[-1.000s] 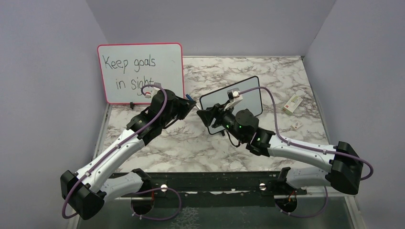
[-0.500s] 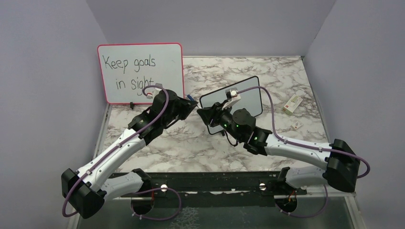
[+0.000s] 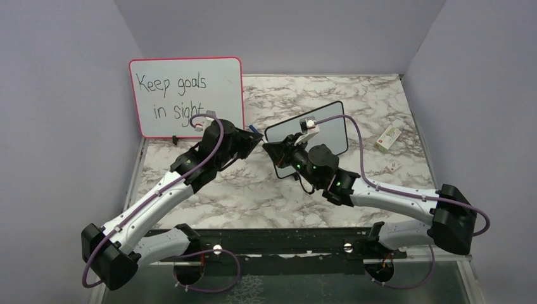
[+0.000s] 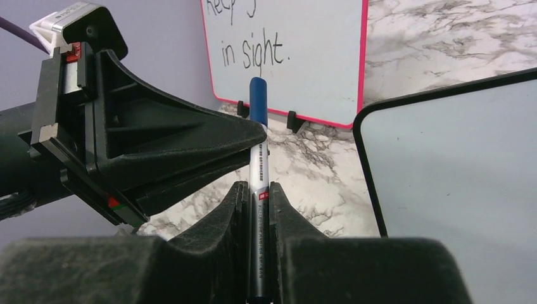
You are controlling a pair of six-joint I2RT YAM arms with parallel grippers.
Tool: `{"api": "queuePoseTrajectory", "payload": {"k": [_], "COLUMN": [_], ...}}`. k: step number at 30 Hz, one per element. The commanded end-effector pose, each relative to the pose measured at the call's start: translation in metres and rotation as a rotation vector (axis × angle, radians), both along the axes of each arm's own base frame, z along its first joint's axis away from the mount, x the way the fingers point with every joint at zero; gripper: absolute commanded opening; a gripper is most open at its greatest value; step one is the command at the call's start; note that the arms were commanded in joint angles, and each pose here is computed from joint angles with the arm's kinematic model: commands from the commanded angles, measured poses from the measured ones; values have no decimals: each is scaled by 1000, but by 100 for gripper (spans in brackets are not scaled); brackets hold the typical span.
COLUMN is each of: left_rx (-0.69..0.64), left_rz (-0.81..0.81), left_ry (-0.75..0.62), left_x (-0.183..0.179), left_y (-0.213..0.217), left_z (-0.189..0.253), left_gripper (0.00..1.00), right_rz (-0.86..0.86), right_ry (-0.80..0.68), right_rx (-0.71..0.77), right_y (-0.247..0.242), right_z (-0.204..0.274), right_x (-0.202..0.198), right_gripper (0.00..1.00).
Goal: Write a sentence on the whiteboard
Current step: Open the whiteboard marker at the center of the board.
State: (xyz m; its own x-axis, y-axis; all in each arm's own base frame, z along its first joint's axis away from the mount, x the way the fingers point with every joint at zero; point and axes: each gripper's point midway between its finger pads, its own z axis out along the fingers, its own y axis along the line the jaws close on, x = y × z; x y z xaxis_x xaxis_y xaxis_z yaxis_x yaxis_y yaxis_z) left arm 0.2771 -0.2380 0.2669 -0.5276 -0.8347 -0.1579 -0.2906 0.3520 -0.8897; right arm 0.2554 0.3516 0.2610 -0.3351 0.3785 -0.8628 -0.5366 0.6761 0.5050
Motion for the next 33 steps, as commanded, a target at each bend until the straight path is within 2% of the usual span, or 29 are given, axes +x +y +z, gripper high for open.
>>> {"api": "queuePoseTrajectory", "payload": {"k": [1, 7, 11, 18, 23, 28, 33], "left_rx": [-8, 130, 297, 682, 872, 987, 1017], "left_rz": [39, 49, 23, -153, -264, -533, -809], "left_ry": [-14, -115, -233, -474, -614, -831, -1093], "left_x": [-4, -9, -10, -13, -15, -30, -52], "left_y": [10, 35, 52, 68, 73, 49, 17], "left_z": [-3, -7, 1, 17, 22, 17, 13], "left_gripper": [13, 47, 65, 76, 85, 88, 90], "right_rz": [-5, 75, 118, 191, 210, 235, 301], "right_ry": [-15, -18, -5, -8, 1, 1, -14], "right_rx": [34, -56, -108, -194, -277, -340, -371], "right_y": [-4, -7, -13, -31, -49, -67, -77], "right_z": [12, 8, 5, 5, -3, -8, -9], "right_x": [-4, -19, -29, -44, -49, -51, -59], "right_gripper": [0, 1, 1, 0, 1, 1, 1]}}
